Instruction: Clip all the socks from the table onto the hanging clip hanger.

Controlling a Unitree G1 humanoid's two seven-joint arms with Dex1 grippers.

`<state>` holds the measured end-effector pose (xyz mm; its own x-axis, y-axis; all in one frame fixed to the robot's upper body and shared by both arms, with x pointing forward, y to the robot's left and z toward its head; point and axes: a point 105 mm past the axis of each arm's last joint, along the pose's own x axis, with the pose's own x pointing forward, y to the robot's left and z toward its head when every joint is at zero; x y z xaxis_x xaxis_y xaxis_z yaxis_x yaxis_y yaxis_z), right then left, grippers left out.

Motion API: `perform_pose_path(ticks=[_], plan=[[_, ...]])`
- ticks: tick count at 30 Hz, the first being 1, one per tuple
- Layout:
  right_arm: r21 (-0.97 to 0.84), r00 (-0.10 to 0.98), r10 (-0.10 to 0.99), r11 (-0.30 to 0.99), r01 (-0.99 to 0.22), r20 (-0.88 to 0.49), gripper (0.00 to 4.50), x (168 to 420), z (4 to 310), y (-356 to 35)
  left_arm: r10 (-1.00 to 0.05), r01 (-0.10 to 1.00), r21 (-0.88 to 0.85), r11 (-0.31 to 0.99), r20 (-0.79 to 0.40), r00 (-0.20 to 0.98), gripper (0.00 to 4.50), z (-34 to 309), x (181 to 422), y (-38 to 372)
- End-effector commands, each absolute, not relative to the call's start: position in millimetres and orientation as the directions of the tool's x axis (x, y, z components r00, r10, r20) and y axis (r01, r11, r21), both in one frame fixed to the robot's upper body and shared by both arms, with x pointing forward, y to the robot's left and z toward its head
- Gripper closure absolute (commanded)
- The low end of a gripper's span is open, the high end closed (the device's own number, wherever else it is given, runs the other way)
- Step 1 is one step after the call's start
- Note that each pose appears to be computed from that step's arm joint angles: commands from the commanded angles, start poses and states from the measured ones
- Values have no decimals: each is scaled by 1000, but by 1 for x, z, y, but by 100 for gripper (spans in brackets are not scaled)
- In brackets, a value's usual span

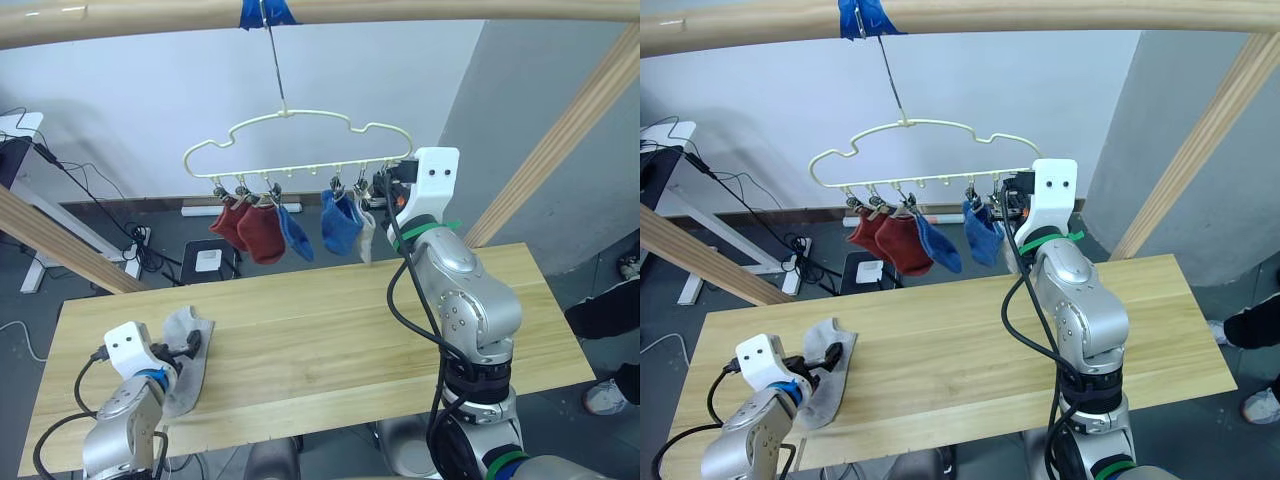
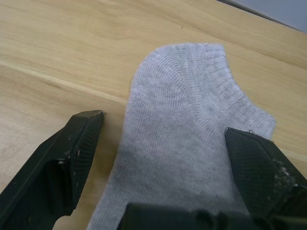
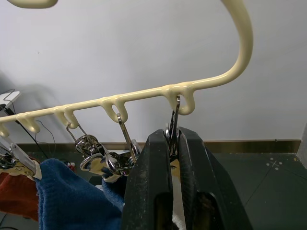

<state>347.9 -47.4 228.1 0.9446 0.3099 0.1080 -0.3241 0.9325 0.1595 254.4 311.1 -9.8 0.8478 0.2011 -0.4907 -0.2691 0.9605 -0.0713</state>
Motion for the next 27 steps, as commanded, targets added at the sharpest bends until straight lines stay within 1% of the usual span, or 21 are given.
perform_pose_path(ticks=[1,3,4,7,14,16,17,18,19,20,21,23,24,26,27], plan=[[161,926,334,918,-361,175,450,340,244,-42,156,-222,-63,973,-532,832,20,-22,247,302],[163,926,334,918,-361,175,450,340,244,-42,166,-226,-50,973,-528,833,54,-22,247,302],[163,926,333,918,-361,175,450,340,244,-42,173,-232,-48,971,-528,832,88,-22,247,303],[165,925,336,917,-364,174,450,340,244,-41,165,-188,5,982,-503,848,144,-18,250,303],[166,924,340,915,-368,176,450,340,244,-41,133,-138,25,990,-485,864,320,-17,251,300],[166,924,339,915,-367,176,450,340,244,-41,44,-15,68,998,-449,892,371,-10,254,288],[166,924,339,915,-367,176,450,340,244,-41,16,22,81,996,-440,898,399,-9,255,284],[166,924,338,916,-366,176,450,340,244,-41,-40,86,92,992,-417,908,421,-4,257,274],[166,925,338,916,-366,176,450,340,244,-41,-74,122,97,988,-402,913,440,-2,259,268],[164,925,335,917,-363,177,450,340,244,-41,-235,285,115,952,-322,917,449,16,270,238],[162,926,333,918,-361,178,450,340,244,-42,-352,397,138,907,-266,897,449,29,274,216],[160,927,329,920,-358,180,450,340,245,-42,-490,522,171,836,-196,849,449,46,278,189],[159,928,325,922,-354,180,450,340,245,-44,-565,586,188,788,-157,810,449,60,284,171],[158,930,321,924,-350,181,450,339,245,-45,-668,673,220,706,-110,736,449,78,290,146],[157,930,320,924,-349,182,450,339,245,-45,-693,695,229,681,-101,713,449,83,291,139]])
